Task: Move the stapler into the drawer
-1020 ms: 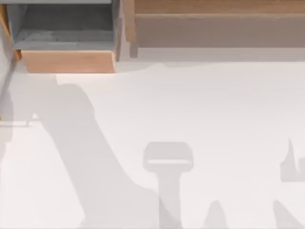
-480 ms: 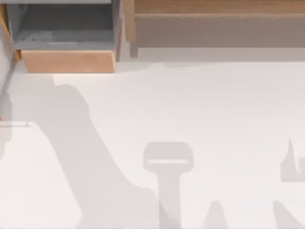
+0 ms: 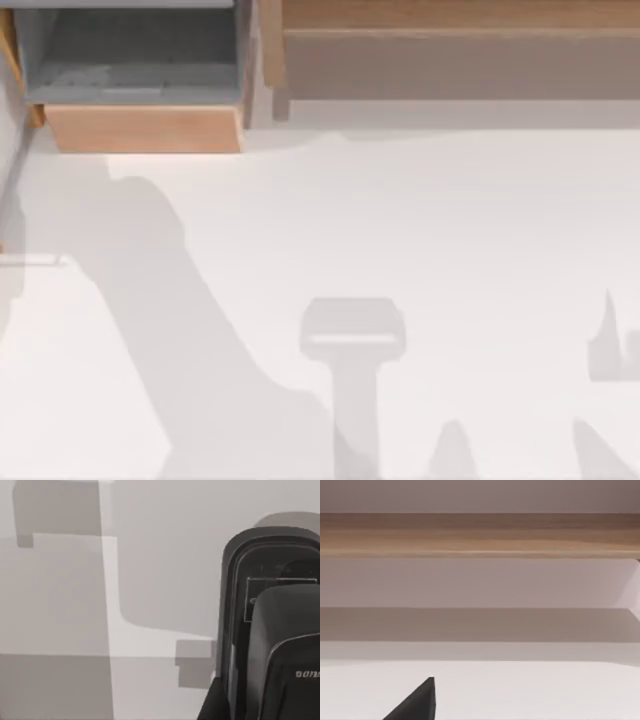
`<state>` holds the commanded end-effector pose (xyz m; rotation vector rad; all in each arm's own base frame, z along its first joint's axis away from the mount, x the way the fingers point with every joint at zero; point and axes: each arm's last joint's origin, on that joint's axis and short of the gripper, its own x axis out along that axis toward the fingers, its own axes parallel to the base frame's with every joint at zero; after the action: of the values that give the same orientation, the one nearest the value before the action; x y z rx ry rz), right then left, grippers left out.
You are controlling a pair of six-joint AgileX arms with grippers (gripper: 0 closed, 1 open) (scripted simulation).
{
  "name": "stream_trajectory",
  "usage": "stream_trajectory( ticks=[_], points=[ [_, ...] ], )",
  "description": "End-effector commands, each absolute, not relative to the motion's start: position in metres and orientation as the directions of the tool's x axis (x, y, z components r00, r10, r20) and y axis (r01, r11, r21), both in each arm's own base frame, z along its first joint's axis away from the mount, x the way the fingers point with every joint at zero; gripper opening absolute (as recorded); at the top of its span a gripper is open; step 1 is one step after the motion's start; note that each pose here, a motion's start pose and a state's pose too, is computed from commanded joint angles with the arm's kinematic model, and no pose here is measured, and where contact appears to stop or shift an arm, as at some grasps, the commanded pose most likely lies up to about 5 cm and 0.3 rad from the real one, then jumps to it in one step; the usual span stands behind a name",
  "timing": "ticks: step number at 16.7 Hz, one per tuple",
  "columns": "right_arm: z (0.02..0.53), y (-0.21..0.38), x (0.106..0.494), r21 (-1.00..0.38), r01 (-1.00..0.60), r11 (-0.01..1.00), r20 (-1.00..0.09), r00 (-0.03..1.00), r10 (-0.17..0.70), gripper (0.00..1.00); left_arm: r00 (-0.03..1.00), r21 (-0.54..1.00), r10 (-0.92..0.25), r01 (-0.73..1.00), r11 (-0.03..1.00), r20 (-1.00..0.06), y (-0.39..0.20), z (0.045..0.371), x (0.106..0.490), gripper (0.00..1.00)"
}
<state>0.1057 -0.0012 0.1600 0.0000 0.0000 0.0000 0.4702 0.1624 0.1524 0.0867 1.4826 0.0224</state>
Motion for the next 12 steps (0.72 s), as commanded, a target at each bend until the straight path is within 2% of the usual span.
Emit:
stream_trajectory(
  ticks=[8,12],
  points=[
    [0.1600,-0.0012,0.1057,0.000,0.000,1.000,0.000,1.000,0.000,1.00,0.065,0.054,0.052,0.021,0.998,-0.996,0.1627,0.1527,0.4683,0.00],
    [0.1600,-0.0012,0.1057,0.000,0.000,1.000,0.000,1.000,0.000,1.00,0.065,0.054,0.052,0.021,0.998,-0.996,0.1627,0.1527,0.4683,0.30]
  ],
)
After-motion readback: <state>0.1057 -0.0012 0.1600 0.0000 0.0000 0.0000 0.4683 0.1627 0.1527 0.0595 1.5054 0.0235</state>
